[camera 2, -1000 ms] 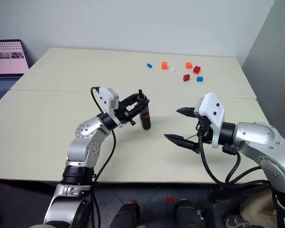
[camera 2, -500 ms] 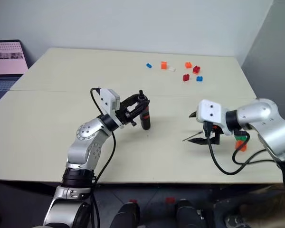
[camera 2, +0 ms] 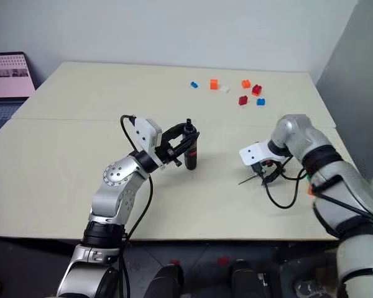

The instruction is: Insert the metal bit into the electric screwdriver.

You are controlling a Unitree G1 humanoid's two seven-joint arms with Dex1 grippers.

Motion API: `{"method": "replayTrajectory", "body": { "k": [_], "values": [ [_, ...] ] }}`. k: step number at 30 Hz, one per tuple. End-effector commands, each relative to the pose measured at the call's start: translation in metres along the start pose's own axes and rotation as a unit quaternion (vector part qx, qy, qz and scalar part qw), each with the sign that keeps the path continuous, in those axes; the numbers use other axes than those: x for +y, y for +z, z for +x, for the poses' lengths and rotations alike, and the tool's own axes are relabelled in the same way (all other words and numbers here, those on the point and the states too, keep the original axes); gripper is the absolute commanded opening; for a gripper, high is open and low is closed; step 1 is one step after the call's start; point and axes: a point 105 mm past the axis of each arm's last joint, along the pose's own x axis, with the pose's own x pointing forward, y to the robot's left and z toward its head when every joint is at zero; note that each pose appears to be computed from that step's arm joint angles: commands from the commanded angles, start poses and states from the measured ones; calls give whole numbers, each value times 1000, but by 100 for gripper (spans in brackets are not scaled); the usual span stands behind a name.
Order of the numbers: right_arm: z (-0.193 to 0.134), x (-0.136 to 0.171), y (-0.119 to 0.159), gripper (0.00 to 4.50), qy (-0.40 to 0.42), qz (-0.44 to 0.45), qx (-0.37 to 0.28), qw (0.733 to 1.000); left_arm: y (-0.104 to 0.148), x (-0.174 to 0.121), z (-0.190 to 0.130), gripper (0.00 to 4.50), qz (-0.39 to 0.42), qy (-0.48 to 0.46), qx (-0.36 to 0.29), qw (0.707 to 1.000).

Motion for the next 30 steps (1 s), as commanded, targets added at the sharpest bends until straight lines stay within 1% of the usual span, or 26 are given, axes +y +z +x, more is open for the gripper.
{"method": "replayTrajectory", "body": {
  "k": [1, 2, 3, 6, 7, 9, 14, 15, 17, 18, 19, 21, 26, 28, 30],
  "values": [
    [0, -4, -6, 413, -3, 2, 18, 1000, 1, -4, -1, 161, 8, -2, 1, 1000],
    [1, -5, -4, 406, -2, 4, 13, 1000, 1, -4, -2, 161, 9, -1, 1, 1000],
    [2, -6, -1, 375, -3, 8, 8, 1000, 1, -4, -3, 161, 10, 1, 2, 1000],
    [4, -6, 1, 318, 3, 6, 6, 1000, 1, -2, -4, 161, 11, 6, 4, 1000],
    [5, -6, 1, 291, 5, 7, 3, 1000, 1, -2, -4, 161, 12, 6, 4, 1000],
    [6, -5, 4, 256, 10, 8, -6, 1000, 1, -1, -4, 161, 12, 7, 4, 1000],
    [5, -6, 12, 127, 18, 3, -20, 1000, 1, 0, -3, 161, 14, 5, 5, 1000],
    [5, -7, 13, 115, 17, 2, -23, 1000, 1, 0, -3, 161, 14, 5, 6, 1000],
    [3, -9, 17, 53, 15, 1, -28, 999, 0, 0, -2, 161, 16, 4, 7, 1000],
    [2, -10, 18, 38, 14, 2, -31, 999, 0, 0, -2, 161, 17, 3, 8, 1000],
    [1, -11, 19, 13, 14, 3, -33, 999, 0, 1, -2, 161, 17, 3, 8, 1000],
    [0, -11, 19, 0, 12, 5, -33, 999, 0, 1, -1, 161, 18, 2, 8, 1000],
    [-10, -11, 17, 0, 7, 17, -50, 999, 0, 1, -1, 161, 18, 2, 8, 1000],
    [-16, -13, 19, 0, -5, 16, -66, 998, 0, 2, 0, 161, 16, 6, 7, 1000],
    [-31, -20, 28, 0, -43, 18, -114, 992, 2, 4, 1, 161, 13, 14, 1, 1000]
  ]
}}
